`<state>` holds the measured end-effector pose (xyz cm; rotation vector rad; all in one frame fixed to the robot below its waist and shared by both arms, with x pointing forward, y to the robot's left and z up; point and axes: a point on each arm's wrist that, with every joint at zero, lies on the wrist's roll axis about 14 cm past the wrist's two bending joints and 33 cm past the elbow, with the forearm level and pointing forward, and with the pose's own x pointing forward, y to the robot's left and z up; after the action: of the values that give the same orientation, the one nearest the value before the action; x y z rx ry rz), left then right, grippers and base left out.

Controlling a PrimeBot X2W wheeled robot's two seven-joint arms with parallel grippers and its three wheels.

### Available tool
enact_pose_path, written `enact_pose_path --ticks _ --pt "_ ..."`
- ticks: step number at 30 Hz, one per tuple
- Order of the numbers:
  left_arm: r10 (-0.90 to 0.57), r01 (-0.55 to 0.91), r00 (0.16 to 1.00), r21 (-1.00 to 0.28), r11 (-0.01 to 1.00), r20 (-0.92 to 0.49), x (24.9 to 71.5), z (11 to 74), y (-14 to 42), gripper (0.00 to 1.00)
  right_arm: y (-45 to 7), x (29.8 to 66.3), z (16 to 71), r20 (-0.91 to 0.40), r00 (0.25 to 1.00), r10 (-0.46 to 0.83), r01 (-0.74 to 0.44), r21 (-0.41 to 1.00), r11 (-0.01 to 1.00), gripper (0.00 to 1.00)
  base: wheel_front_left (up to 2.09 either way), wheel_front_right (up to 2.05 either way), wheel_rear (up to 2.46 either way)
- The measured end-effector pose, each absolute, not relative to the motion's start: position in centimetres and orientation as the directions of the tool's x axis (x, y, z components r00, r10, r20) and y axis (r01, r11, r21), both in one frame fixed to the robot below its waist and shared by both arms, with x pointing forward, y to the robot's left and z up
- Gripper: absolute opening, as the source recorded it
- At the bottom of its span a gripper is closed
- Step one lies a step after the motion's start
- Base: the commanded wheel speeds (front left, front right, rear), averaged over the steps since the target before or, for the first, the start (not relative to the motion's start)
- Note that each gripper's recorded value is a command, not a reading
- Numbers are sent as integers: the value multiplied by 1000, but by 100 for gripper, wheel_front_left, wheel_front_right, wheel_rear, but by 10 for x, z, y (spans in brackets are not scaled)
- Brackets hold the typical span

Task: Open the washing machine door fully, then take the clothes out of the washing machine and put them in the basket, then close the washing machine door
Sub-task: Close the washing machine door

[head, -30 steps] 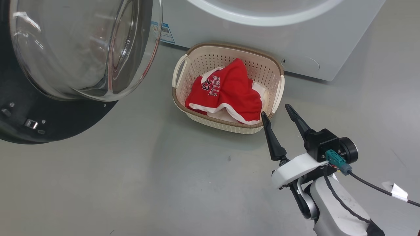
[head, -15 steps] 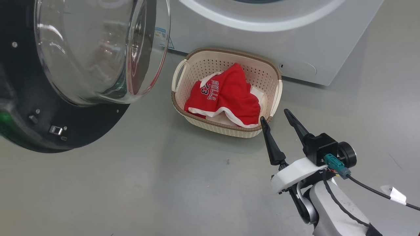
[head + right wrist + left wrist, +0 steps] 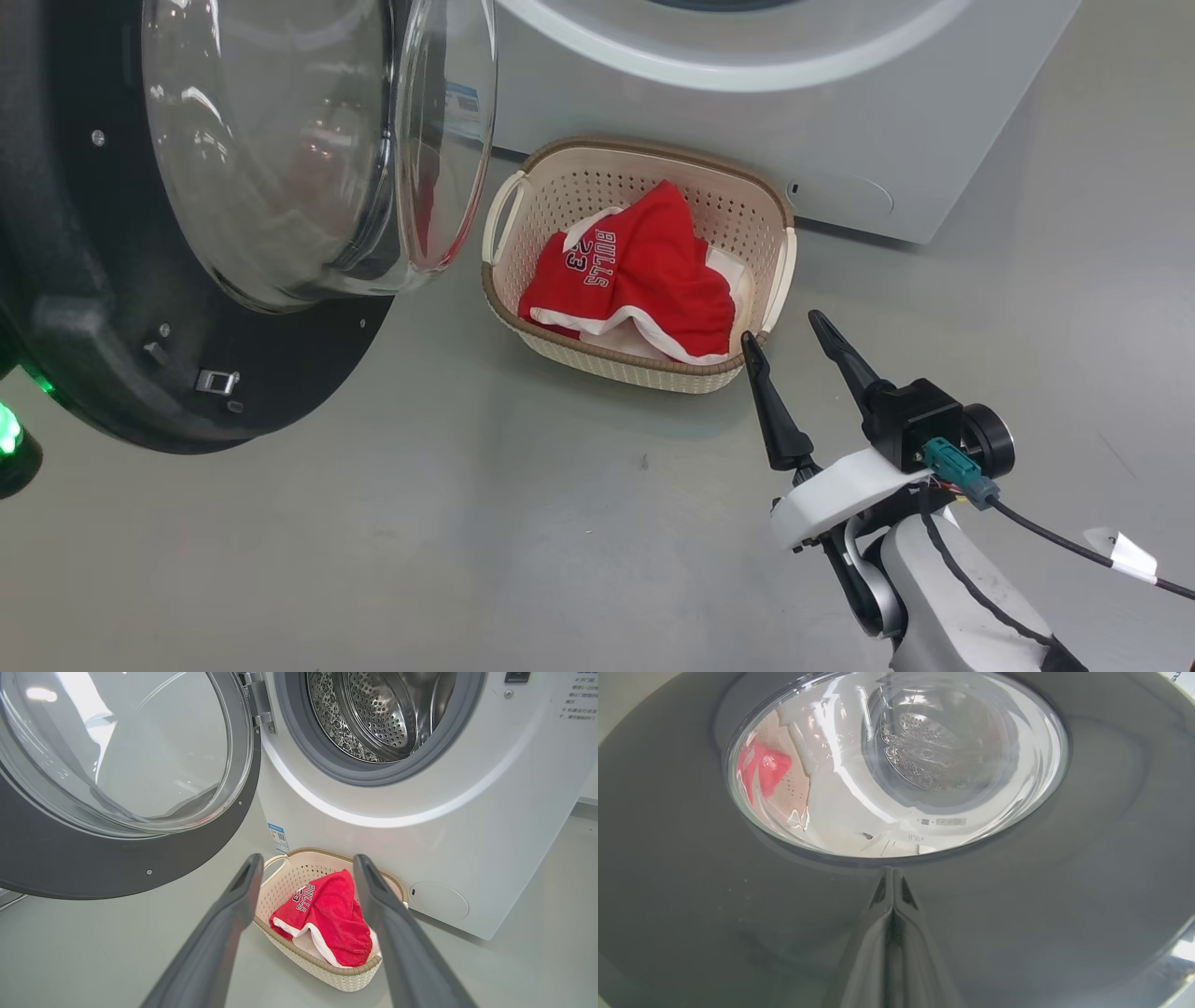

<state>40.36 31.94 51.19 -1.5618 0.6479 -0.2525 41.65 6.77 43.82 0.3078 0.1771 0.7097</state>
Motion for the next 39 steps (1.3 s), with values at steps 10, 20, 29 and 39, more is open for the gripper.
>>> enact_pose_path --ticks 10,20,29,39 --pt "-624 -168 774 -985 -42 -105 405 518 290 0 63 419 439 -54 756 652 -601 335 726 100 0 0 0" --pt "-668 -111 744 -989 -96 -19 403 521 262 0 57 422 442 -50 775 630 -583 329 743 100 0 0 0" --pt "-696 -56 716 -989 -135 54 402 526 235 0 49 420 444 -54 792 608 -560 330 760 100 0 0 0" --pt "-702 -44 709 -988 -148 74 395 520 220 0 43 418 448 -48 803 595 -550 327 769 100 0 0 0"
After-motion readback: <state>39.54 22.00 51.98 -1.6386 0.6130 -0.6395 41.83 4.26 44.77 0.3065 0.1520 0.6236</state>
